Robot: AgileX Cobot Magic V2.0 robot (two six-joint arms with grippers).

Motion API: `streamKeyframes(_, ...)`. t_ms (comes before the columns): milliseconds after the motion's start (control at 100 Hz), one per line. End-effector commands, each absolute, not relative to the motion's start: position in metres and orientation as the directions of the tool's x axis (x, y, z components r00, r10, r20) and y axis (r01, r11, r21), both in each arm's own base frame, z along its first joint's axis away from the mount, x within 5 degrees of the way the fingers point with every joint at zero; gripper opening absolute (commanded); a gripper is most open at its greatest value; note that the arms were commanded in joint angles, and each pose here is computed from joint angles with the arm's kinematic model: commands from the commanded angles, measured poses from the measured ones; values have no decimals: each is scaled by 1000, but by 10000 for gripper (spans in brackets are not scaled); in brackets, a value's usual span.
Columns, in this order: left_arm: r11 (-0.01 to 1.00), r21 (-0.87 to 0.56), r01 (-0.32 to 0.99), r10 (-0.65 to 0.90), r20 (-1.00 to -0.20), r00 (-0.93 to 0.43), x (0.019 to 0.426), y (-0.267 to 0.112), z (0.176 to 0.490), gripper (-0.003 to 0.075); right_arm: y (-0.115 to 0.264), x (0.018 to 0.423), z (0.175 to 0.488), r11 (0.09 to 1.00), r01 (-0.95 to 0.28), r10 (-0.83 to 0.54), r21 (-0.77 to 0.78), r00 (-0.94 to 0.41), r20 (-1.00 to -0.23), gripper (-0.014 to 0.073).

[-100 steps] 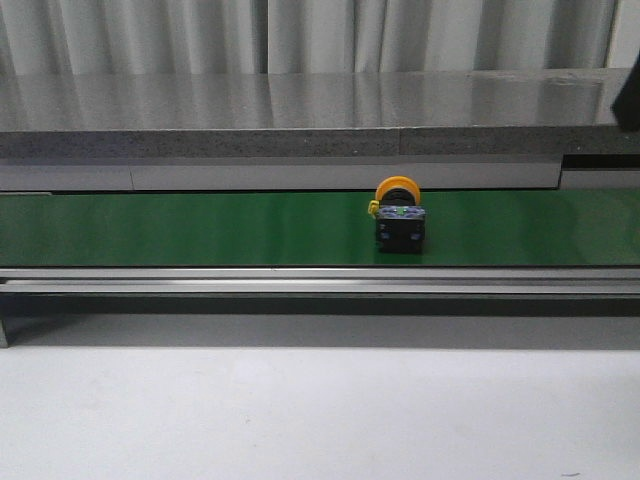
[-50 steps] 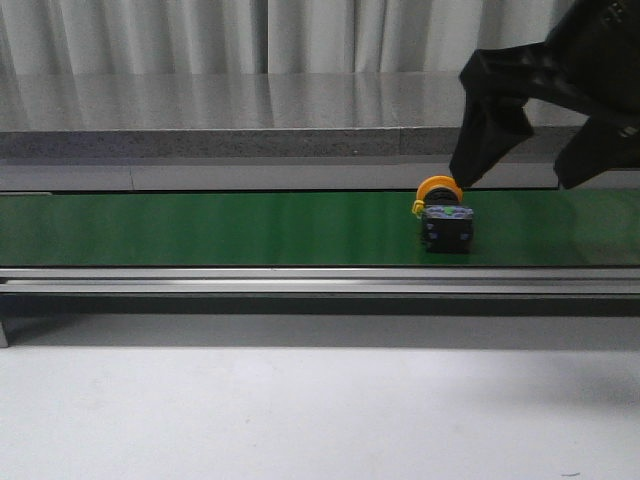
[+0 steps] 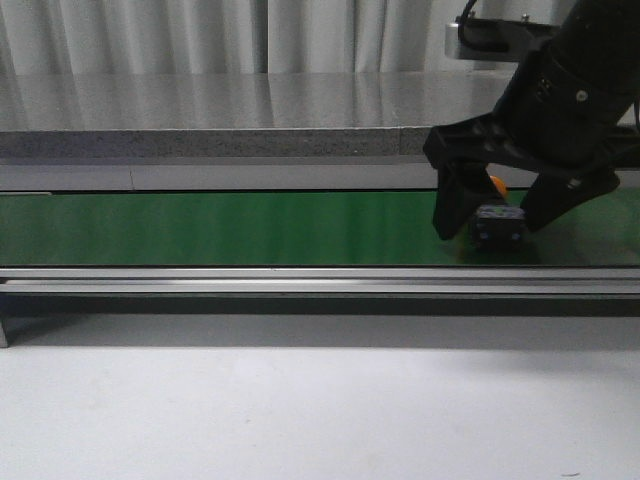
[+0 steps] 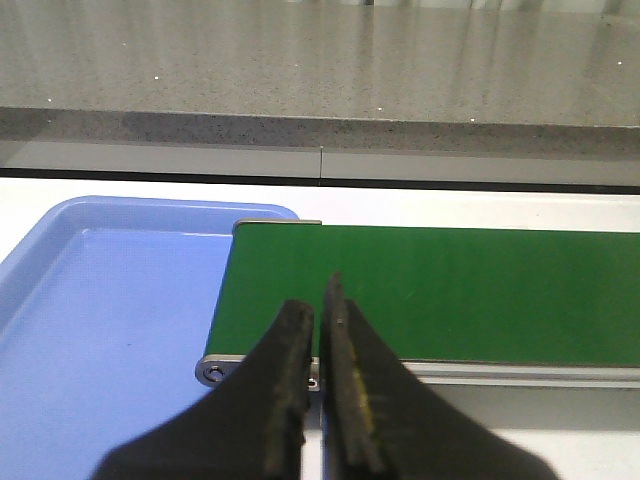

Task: Move button from left to right
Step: 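Grasp the button with the right gripper and lift it off, then carry the button over the green tray and release it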

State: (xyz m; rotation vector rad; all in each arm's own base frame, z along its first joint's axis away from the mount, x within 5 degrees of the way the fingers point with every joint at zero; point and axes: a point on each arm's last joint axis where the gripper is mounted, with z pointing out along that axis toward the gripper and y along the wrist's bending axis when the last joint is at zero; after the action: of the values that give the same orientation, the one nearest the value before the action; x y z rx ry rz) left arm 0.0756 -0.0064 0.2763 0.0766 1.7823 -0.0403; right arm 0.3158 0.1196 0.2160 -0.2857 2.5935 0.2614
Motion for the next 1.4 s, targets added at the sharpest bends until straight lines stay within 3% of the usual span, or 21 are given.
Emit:
streamKeyframes(0, 998, 11, 63, 19, -992, -123, 77, -6, 290, 5, 120, 320, 234, 956, -264, -150, 124, -809, -568, 403)
streamKeyframes(60, 998, 11, 63, 19, -992, -123, 77, -6, 290, 5, 120, 320, 232, 957, -264, -154, 123, -816, -558, 277)
streamKeyframes(140, 998, 11, 63, 19, -992, -123, 77, -6, 290, 5, 120, 319, 236, 956, -266, -154, 124, -814, -560, 197)
streamKeyframes(440, 998, 11, 63, 19, -992, -123, 77, -6, 290, 5, 107, 317, 296, 953, -301, -220, 26, -753, -621, 196)
streamKeyframes(750, 998, 11, 63, 19, -992, -123, 77, -6, 290, 5, 20, 330, 347, 969, -128, -239, -212, -708, -665, 196)
streamKeyframes(1170, 998, 11, 63, 19, -992, -123, 77, -6, 290, 5, -115, 327, 349, 924, 148, -157, -352, -694, -703, 196)
streamKeyframes(1390, 998, 11, 63, 19, -992, -123, 77, -6, 290, 5, -158, 330, 308, 921, 208, -34, -329, -799, -600, 196)
